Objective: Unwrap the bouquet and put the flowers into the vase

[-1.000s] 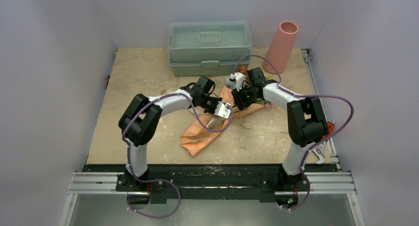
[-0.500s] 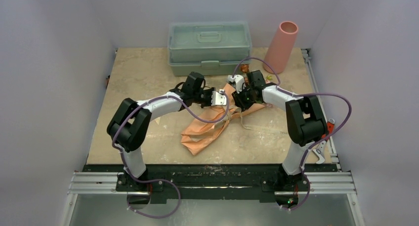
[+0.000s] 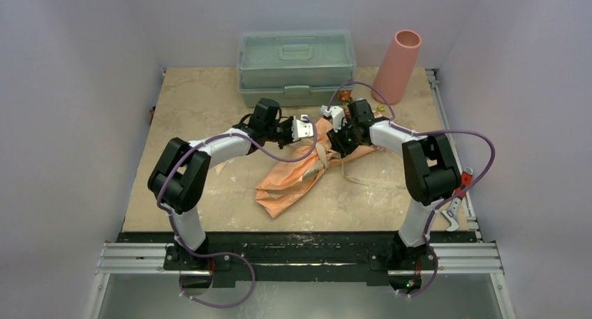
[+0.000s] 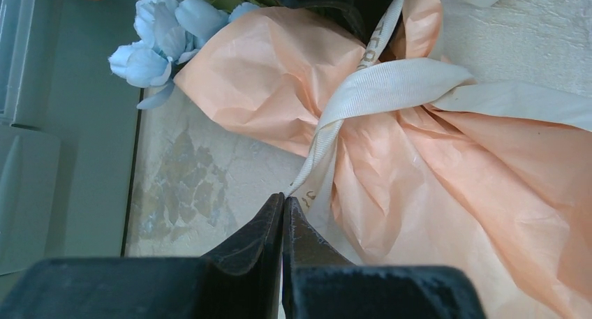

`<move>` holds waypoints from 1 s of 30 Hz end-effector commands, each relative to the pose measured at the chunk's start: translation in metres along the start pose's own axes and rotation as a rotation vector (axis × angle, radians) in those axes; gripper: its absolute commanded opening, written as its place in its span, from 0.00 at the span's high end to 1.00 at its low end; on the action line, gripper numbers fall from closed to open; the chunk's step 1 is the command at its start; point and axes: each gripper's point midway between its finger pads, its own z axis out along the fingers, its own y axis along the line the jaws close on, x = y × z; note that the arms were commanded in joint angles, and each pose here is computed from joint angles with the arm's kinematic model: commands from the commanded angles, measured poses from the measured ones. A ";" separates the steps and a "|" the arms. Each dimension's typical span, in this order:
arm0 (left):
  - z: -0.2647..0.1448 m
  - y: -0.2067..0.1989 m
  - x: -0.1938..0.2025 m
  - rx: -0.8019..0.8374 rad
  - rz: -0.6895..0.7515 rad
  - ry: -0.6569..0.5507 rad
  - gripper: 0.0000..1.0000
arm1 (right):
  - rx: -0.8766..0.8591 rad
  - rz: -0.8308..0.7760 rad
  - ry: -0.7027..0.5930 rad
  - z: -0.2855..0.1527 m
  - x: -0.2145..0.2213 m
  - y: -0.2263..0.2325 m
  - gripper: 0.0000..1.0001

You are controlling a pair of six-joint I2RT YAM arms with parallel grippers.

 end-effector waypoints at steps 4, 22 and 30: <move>-0.011 -0.002 -0.030 0.005 0.080 -0.073 1.00 | 0.009 0.005 -0.028 -0.025 -0.022 0.000 0.57; -0.007 -0.011 -0.025 0.021 0.110 -0.063 1.00 | -0.037 0.048 -0.171 -0.116 -0.085 0.029 0.30; -0.007 -0.013 -0.029 0.011 0.117 -0.076 1.00 | -0.240 0.079 -0.108 -0.089 -0.082 0.093 0.40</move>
